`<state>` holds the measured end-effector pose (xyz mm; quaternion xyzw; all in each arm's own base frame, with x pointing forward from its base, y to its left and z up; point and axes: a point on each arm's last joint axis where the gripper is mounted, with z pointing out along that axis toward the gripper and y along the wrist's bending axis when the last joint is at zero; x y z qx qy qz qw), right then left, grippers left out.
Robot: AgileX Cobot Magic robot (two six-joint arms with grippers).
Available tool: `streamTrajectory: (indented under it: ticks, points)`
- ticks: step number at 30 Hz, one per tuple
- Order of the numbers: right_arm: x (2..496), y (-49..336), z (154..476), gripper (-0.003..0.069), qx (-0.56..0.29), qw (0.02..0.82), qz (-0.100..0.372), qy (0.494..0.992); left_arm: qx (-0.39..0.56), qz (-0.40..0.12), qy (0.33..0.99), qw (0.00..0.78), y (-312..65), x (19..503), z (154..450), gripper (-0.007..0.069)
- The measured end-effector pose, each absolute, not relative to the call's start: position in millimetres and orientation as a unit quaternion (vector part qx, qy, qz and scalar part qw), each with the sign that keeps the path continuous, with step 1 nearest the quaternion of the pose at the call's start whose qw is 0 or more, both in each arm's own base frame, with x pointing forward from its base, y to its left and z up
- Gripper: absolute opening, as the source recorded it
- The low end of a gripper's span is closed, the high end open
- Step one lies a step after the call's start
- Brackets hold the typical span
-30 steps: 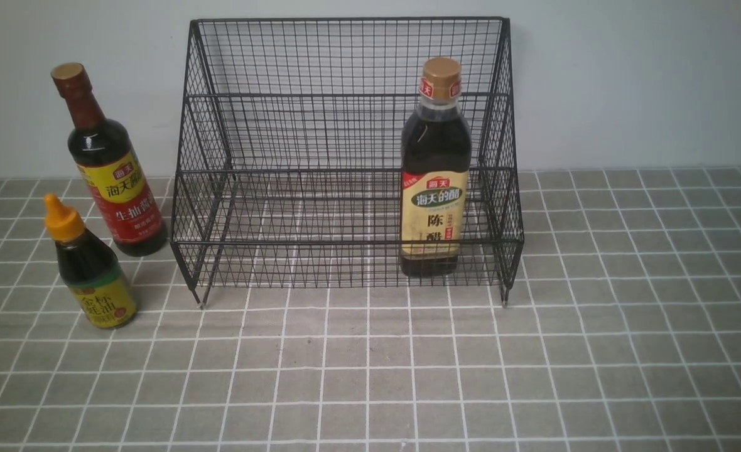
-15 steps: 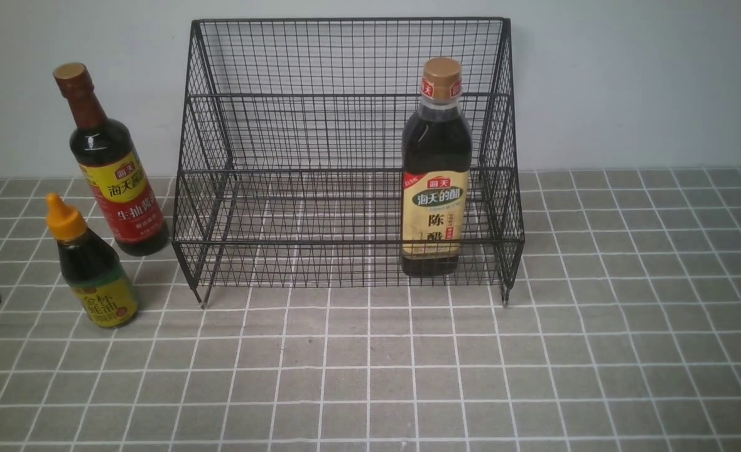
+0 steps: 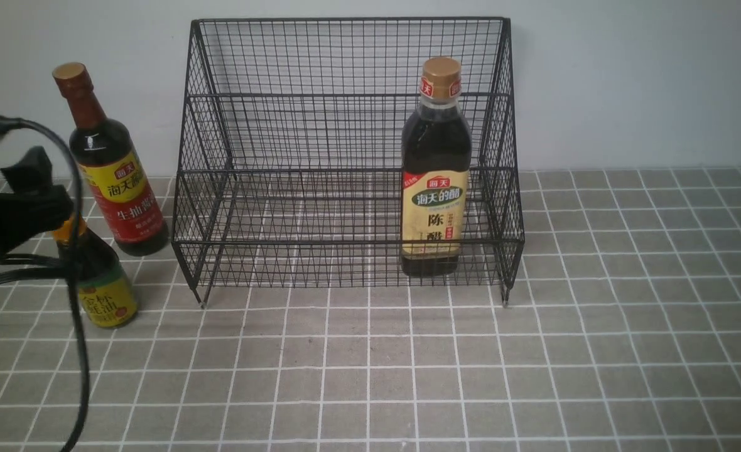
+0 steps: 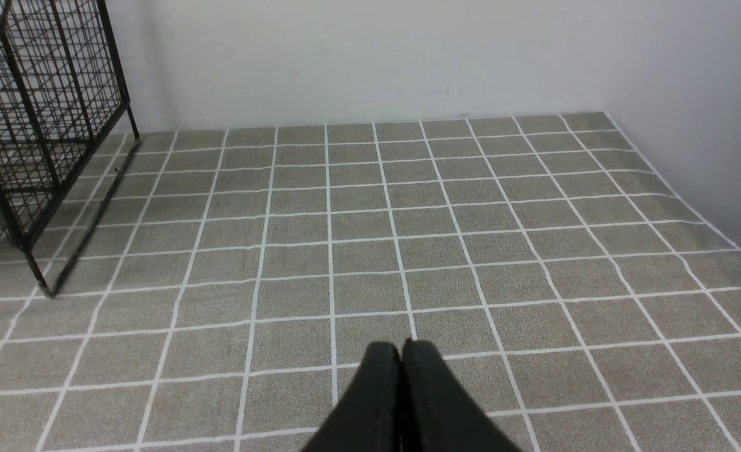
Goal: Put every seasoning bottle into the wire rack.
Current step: Use the left arm to grab the condiment bottle closest to it
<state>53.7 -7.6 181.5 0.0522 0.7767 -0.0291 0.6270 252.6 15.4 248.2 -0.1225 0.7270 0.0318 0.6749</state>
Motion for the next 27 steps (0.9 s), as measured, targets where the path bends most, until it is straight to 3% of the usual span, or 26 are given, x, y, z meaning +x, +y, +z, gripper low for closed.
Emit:
streamTrajectory:
  ticks: [13,16,20,27]
  points:
    - [54,-8,181,-0.0011,0.052,0.627,-0.029,0.777,-0.121,0.070,0.752,0.644,19,291,193,0.0510]
    - [54,-8,181,-0.0011,0.052,0.627,-0.029,0.777,-0.120,0.074,0.759,0.635,19,295,182,0.0442]
    - [54,-8,181,-0.0011,0.052,0.627,-0.029,0.777,-0.121,0.072,0.766,0.627,19,297,174,0.0274]
    - [54,-8,181,-0.0011,0.052,0.627,-0.029,0.777,-0.110,0.060,0.770,0.626,16,291,187,0.0277]
